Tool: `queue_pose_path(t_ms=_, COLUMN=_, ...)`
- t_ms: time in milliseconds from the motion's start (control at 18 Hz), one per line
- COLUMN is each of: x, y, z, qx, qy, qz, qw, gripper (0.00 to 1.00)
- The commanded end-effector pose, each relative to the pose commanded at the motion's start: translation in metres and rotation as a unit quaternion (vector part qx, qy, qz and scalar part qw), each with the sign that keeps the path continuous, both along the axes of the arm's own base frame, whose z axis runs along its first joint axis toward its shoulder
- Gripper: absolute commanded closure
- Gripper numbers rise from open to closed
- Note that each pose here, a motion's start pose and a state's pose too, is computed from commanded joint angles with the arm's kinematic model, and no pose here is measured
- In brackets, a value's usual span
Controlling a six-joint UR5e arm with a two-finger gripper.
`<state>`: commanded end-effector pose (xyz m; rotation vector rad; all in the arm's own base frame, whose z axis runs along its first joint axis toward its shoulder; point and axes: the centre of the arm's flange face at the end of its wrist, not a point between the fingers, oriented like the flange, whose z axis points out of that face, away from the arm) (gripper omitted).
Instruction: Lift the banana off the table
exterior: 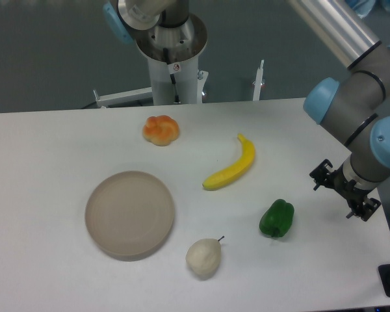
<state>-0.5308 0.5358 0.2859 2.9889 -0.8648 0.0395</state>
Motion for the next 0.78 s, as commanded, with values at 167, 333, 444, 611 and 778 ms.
queue_pose_path(t_ms=167, x=0.0001, y=0.0001, z=0.0, qx=0.001, qy=0.0, qz=0.0, qw=1.0, gripper=0.0)
queue_pose_path(t_ms=333, x=0.0001, y=0.0001, z=0.0, qx=0.001, qy=0.0, qz=0.0, qw=1.0, gripper=0.0)
queue_pose_path(t_ms=444, x=0.0003, y=-0.0002, z=-0.0007, qx=0.0, qy=-0.001, qz=0.001, qw=1.0, gripper=0.0)
queue_pose_path(t_ms=611, x=0.0008, y=-0.0008, z=-0.001, qx=-0.002, qy=-0.001, qz=0.001, qw=1.0, gripper=0.0)
queue_pose_path(t_ms=778, x=0.0065, y=-0.0061, z=0.0022, qx=-0.004, qy=-0.005, qz=0.0, qw=1.0, gripper=0.0)
